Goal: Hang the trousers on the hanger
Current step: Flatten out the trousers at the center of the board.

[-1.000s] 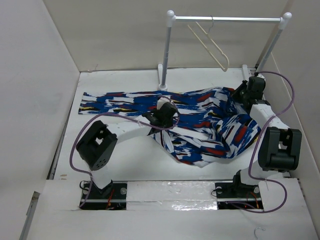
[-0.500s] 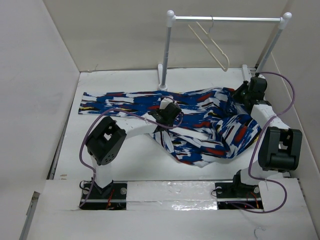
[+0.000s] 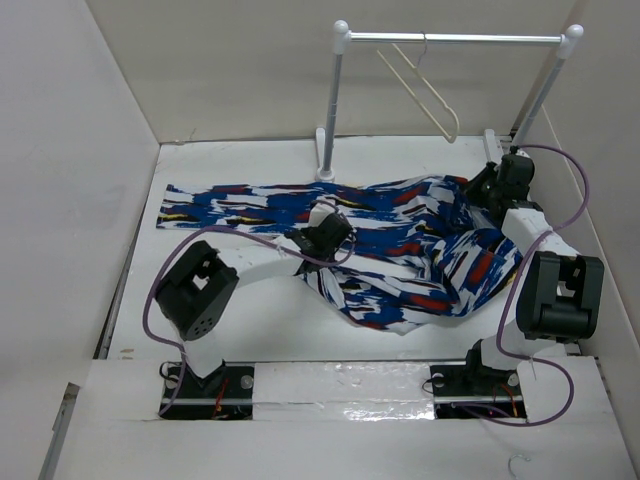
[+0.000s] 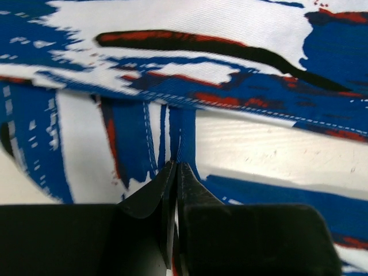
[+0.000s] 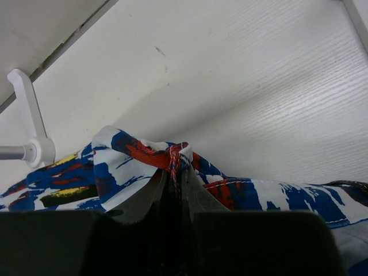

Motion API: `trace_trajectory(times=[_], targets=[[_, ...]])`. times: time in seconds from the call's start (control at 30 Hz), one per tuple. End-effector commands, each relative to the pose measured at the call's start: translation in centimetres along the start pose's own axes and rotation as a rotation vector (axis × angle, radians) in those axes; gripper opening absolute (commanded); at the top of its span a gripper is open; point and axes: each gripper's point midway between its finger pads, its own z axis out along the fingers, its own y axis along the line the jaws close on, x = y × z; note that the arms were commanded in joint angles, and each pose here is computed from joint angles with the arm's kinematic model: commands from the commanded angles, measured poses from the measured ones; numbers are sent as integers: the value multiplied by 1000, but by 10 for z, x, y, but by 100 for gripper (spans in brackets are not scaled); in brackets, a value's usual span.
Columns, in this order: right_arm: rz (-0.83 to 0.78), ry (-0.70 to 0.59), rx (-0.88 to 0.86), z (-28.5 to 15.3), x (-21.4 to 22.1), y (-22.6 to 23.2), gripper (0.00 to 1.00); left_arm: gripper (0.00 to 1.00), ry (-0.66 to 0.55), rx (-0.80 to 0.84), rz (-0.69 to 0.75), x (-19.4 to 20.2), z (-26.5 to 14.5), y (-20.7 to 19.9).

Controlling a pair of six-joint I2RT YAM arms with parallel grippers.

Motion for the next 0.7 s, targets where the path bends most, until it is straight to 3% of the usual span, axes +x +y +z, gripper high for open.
trace_trajectory(times=[0.0, 0.13, 0.2, 0.23, 0.4, 0.5, 0.53, 0.67], targets=[[9, -76, -78, 0, -24, 19, 4, 0, -77, -13, -70, -18, -31, 17], [25, -89, -58, 1, -27, 13, 3, 0, -171, -32, -223, -25, -72, 50], [44, -100, -43, 3, -30, 3, 2, 0, -184, -89, -279, -8, -83, 80], [45, -98, -47, 4, -29, 3, 2, 0, -240, -57, -353, -17, -105, 89], [71, -114, -60, 5, -38, -10, 1, 0, -362, -124, -716, 15, -153, 167], [77, -108, -57, 9, -37, -12, 1, 0, -450, -25, -1002, 29, -178, 199], [79, -107, -57, 11, -36, -12, 1, 0, -488, 85, -1098, 27, -191, 204], [92, -105, -37, 18, -37, -21, 1, 0, -463, 315, -1117, 40, -187, 182]])
